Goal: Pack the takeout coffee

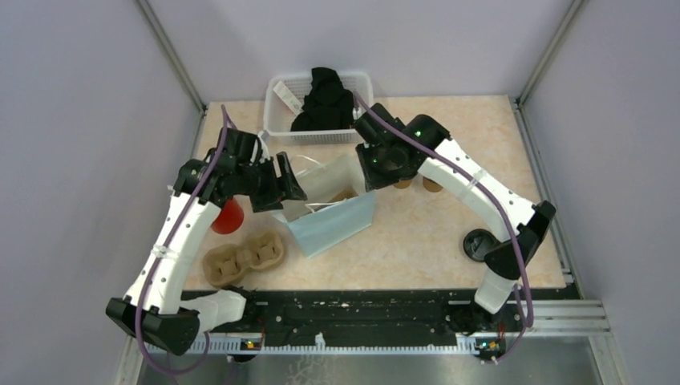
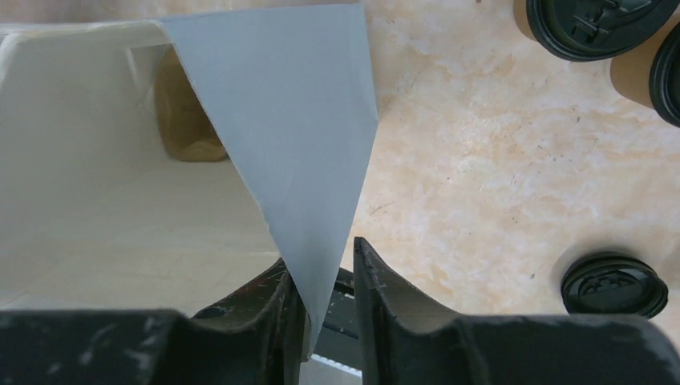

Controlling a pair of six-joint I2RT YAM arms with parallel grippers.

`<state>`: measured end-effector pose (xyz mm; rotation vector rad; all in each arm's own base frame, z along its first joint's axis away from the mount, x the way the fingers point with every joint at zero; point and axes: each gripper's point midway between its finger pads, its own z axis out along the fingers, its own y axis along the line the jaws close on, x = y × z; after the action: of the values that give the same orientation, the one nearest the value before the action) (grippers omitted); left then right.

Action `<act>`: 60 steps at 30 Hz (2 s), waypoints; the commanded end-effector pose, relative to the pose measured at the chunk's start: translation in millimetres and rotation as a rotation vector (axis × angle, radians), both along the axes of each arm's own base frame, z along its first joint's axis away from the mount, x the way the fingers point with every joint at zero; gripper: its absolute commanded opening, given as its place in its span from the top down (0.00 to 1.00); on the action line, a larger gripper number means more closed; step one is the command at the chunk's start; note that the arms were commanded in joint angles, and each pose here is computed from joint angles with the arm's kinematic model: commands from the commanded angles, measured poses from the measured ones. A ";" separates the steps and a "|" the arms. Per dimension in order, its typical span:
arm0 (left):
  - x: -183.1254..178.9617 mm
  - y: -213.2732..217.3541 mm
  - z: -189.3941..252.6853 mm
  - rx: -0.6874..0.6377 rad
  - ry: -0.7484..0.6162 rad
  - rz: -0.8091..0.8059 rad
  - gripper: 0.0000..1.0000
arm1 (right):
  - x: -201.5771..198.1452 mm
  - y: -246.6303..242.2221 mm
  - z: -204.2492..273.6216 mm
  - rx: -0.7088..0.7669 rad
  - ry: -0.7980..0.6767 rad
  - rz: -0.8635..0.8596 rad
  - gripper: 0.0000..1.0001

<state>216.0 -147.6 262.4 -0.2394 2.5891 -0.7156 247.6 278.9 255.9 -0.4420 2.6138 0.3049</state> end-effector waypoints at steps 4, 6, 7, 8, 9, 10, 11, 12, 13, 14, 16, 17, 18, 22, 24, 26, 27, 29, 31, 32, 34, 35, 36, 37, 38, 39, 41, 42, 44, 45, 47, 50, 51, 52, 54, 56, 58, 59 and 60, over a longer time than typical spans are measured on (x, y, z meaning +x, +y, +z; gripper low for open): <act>23.6 -14.3 58.8 -0.052 -0.195 -0.077 0.15 | 6.4 -0.1 31.8 0.027 -0.099 -0.041 0.92; 30.2 -16.7 78.6 -0.064 -0.249 -0.085 0.13 | 3.6 -7.4 45.2 0.031 -0.111 -0.067 1.00; 32.7 -18.2 87.5 -0.072 -0.272 -0.092 0.12 | 1.5 -9.9 54.3 0.050 -0.117 -0.085 1.00; 34.2 -19.5 98.9 -0.081 -0.304 -0.099 0.11 | -2.0 -10.5 62.4 0.077 -0.115 -0.096 1.00; 35.7 -19.7 108.4 -0.087 -0.330 -0.098 0.11 | -7.4 -8.1 70.3 0.121 -0.104 -0.101 1.00; 37.5 -19.9 116.0 -0.092 -0.352 -0.095 0.10 | -13.6 -4.7 76.3 0.172 -0.088 -0.105 1.00; 38.0 -19.9 121.8 -0.098 -0.370 -0.092 0.09 | -18.1 -0.3 79.2 0.221 -0.072 -0.111 1.00; 38.0 -19.8 125.0 -0.102 -0.380 -0.089 0.09 | -23.1 1.5 78.4 0.259 -0.054 -0.126 1.00; 38.9 -19.2 124.7 -0.101 -0.381 -0.082 0.08 | -26.7 1.3 75.7 0.288 -0.045 -0.143 1.00; 40.1 -18.1 121.6 -0.094 -0.376 -0.076 0.08 | -25.6 -5.2 64.7 0.286 -0.043 -0.183 1.00; 40.9 -17.9 110.8 -0.084 -0.349 -0.075 0.07 | -16.5 -32.8 18.9 0.242 -0.004 -0.298 1.00; 41.0 -19.5 106.3 -0.087 -0.335 -0.081 0.07 | -14.3 -43.3 0.6 0.266 0.044 -0.328 1.00; 40.8 -21.4 102.8 -0.092 -0.323 -0.090 0.07 | -10.2 -50.8 -7.1 0.316 0.080 -0.350 1.00; 40.3 -22.4 102.8 -0.089 -0.322 -0.108 0.06 | -4.2 -54.5 41.3 0.352 0.003 -0.308 1.00; 39.9 -20.3 103.5 -0.079 -0.330 -0.105 0.04 | -6.7 -50.6 60.7 0.374 -0.004 -0.282 1.00; 39.4 -21.5 102.6 -0.084 -0.329 -0.110 0.04 | -9.4 -49.2 67.6 0.392 -0.011 -0.275 1.00; 39.4 -22.5 101.2 -0.088 -0.323 -0.113 0.04 | -9.5 -49.3 66.1 0.395 -0.014 -0.273 1.00; 39.8 -23.5 98.3 -0.090 -0.315 -0.115 0.04 | -7.8 -52.5 51.8 0.368 -0.021 -0.275 1.00; 40.7 -24.7 94.1 -0.094 -0.310 -0.118 0.04 | -1.1 -55.4 19.3 0.309 -0.014 -0.272 1.00; 41.9 -26.7 93.4 -0.102 -0.311 -0.123 0.04 | -4.3 -51.3 0.7 0.300 0.048 -0.244 1.00; 42.2 -31.4 95.5 -0.125 -0.304 -0.136 0.05 | -11.6 -36.2 4.0 0.265 0.092 -0.178 1.00; 41.8 -33.9 99.1 -0.137 -0.308 -0.149 0.05 | -10.6 -26.0 26.4 0.251 0.023 -0.139 1.00; 41.7 -35.6 102.0 -0.147 -0.314 -0.159 0.05 | -11.9 -14.9 48.4 0.256 -0.039 -0.093 1.00; 40.7 -36.3 103.0 -0.150 -0.321 -0.167 0.05 | -9.4 -7.2 71.7 0.293 -0.094 -0.061 1.00; 40.1 -36.9 103.7 -0.154 -0.328 -0.173 0.05 | -6.7 -4.1 73.5 0.310 -0.100 -0.051 1.00; 39.6 -37.6 104.1 -0.159 -0.330 -0.177 0.05 | -2.9 -0.7 72.2 0.347 -0.085 -0.033 1.00; 37.1 -42.8 109.5 -0.191 -0.342 -0.203 0.05 | 3.6 4.0 60.6 0.392 -0.020 0.019 1.00; 35.7 -45.6 114.3 -0.208 -0.355 -0.219 0.06 | 4.8 7.6 59.0 0.410 -0.008 0.077 1.00; 33.3 -46.6 126.5 -0.226 -0.403 -0.235 0.06 | 9.2 13.2 56.5 0.413 -0.052 0.217 1.00; 33.1 -45.2 131.6 -0.225 -0.433 -0.233 0.07 | 16.0 13.9 53.0 0.398 -0.100 0.276 1.00; 33.9 -41.1 141.1 -0.214 -0.499 -0.220 0.08 | 24.7 15.9 50.9 0.386 -0.155 0.368 1.00; 36.2 -38.7 160.6 -0.226 -0.644 -0.217 0.08 | 34.2 26.1 62.6 0.401 -0.253 0.489 1.00; 37.3 -37.8 164.2 -0.230 -0.686 -0.212 0.07 | 39.9 27.0 64.3 0.395 -0.289 0.495 1.00; 38.3 -36.2 164.9 -0.230 -0.709 -0.199 0.06 | 45.5 27.1 66.0 0.386 -0.318 0.489 1.00; 40.8 -34.5 166.6 -0.230 -0.735 -0.182 0.06 | 51.8 28.3 68.1 0.373 -0.319 0.482 1.00; 42.2 -37.2 159.9 -0.222 -0.741 -0.212 0.05 | 55.1 31.1 69.0 0.366 -0.292 0.473 1.00; 50.0 -36.8 146.2 -0.184 -0.715 -0.220 0.05 | 56.0 34.2 65.5 0.370 -0.246 0.458 1.00; 52.8 -38.1 141.3 -0.170 -0.708 -0.237 0.04 | 54.5 36.3 62.7 0.376 -0.227 0.455 1.00; 55.9 -40.7 137.3 -0.162 -0.698 -0.259 0.04 | 54.9 36.5 60.7 0.378 -0.213 0.434 1.00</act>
<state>248.6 -181.5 406.5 0.1802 1.9365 -0.9493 299.6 306.7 303.0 -0.8461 2.2027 0.7893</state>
